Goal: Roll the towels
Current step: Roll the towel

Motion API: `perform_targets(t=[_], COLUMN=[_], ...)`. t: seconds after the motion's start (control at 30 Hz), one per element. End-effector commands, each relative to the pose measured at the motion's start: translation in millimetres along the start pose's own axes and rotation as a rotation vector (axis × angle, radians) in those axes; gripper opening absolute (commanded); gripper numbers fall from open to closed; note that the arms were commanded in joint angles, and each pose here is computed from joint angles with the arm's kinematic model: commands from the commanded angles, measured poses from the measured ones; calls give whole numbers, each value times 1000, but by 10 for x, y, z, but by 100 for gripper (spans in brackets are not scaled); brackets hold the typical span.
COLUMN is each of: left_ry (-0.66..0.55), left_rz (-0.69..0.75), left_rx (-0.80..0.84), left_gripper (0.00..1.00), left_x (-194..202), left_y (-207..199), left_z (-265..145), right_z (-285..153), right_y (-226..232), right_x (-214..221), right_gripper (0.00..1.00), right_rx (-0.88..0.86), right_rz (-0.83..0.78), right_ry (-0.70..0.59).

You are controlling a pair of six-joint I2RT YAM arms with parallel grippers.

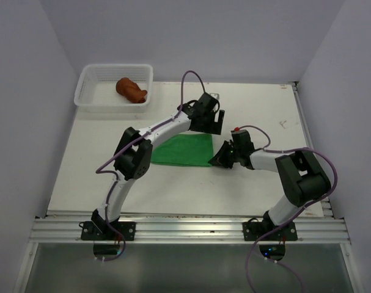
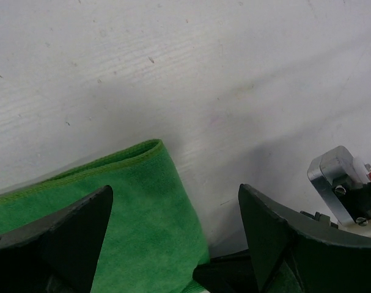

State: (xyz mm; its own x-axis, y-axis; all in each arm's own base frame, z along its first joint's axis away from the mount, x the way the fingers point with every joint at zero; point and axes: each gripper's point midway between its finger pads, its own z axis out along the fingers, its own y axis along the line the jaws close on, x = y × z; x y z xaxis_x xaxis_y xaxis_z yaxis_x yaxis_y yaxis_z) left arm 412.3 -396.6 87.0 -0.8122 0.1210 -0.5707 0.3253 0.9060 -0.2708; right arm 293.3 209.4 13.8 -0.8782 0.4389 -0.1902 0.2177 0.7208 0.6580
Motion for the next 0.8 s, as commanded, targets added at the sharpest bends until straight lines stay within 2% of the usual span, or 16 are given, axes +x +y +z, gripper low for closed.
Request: perform_targets(t=[0.0,0.4,0.77], left_ry=[-26,38,79], left_rz=[-90,-154,-149], left_rx=[22,-9,-82], left_gripper=[87,68,62], left_x=[-87,159,304], left_y=[-186,-142,12], left_z=[-44,267,500], right_z=[13,69,58], right_y=[-289,-276,-316], right_x=[39,-15,-11], right_gripper=[0,0,0], right_rx=[97,92,101], right_rz=[8,-2,-34], right_ry=[-30,-42,-53])
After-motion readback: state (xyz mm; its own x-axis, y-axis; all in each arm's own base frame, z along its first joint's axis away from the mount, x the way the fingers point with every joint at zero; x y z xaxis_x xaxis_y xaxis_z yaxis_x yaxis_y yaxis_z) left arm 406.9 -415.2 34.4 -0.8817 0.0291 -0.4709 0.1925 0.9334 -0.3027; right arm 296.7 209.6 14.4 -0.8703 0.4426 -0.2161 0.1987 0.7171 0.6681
